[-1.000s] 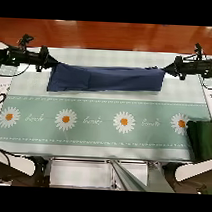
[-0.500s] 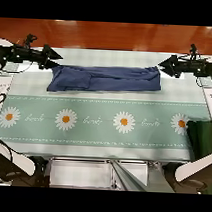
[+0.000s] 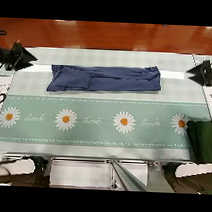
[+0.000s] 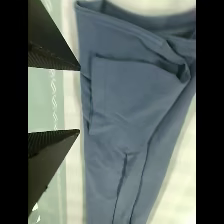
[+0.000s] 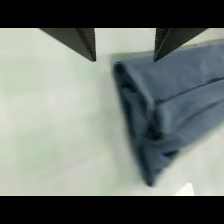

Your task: Fold the shirts.

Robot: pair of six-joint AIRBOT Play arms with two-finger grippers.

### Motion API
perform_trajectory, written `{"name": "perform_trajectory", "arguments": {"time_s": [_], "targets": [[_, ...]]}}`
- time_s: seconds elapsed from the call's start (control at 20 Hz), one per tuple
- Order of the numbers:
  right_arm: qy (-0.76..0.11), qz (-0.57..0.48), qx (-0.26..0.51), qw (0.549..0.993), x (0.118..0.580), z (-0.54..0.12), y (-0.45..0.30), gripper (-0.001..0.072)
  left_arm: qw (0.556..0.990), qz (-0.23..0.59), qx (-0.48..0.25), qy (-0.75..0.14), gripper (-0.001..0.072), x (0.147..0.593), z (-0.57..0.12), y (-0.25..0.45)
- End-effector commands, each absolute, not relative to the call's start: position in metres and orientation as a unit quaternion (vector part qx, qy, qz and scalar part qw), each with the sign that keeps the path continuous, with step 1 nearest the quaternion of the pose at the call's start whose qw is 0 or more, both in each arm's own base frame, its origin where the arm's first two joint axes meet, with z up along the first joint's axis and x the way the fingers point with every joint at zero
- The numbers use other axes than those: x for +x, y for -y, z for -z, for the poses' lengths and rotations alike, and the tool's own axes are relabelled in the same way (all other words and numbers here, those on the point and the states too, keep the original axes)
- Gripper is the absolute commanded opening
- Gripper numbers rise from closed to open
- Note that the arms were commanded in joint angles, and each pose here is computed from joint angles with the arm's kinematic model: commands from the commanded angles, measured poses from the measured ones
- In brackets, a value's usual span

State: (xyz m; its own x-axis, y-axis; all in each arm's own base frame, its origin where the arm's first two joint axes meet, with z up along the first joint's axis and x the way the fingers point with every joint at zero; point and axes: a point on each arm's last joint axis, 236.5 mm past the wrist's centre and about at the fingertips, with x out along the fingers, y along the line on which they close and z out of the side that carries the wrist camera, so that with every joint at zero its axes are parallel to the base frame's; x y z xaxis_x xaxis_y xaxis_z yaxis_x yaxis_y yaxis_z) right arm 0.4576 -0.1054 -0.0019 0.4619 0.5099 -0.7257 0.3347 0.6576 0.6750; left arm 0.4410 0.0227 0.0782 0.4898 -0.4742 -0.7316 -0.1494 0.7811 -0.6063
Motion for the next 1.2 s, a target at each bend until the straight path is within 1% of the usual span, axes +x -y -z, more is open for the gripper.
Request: {"name": "perform_trajectory", "arguments": {"time_s": [0.0, 0.15, 0.25, 0.65, 1.15], "targets": [[-0.521, -0.041, 0.433, 0.735, 0.432, 0.047, 0.09, 0.0423, 0.858, 0.046, -0.281, -0.427, 0.0479, 0.394, -0.068, -0.015], [-0.52, -0.07, 0.47, 0.71, 0.445, 0.068, 0.056, 0.0423, 0.844, 0.046, -0.288, -0.45, 0.0479, 0.356, -0.034, 0.01], [-0.504, -0.078, 0.495, 0.703, 0.461, 0.072, 0.042, 0.0423, 0.83, 0.052, -0.299, -0.468, 0.0479, 0.346, -0.023, 0.02], [-0.522, -0.106, 0.493, 0.688, 0.503, 0.088, -0.003, 0.0423, 0.837, 0.052, -0.293, -0.46, 0.0479, 0.352, -0.024, 0.023], [-0.53, -0.128, 0.484, 0.685, 0.555, 0.092, -0.063, 0.0418, 0.837, 0.053, -0.293, -0.459, 0.0479, 0.352, -0.025, 0.023]]}}
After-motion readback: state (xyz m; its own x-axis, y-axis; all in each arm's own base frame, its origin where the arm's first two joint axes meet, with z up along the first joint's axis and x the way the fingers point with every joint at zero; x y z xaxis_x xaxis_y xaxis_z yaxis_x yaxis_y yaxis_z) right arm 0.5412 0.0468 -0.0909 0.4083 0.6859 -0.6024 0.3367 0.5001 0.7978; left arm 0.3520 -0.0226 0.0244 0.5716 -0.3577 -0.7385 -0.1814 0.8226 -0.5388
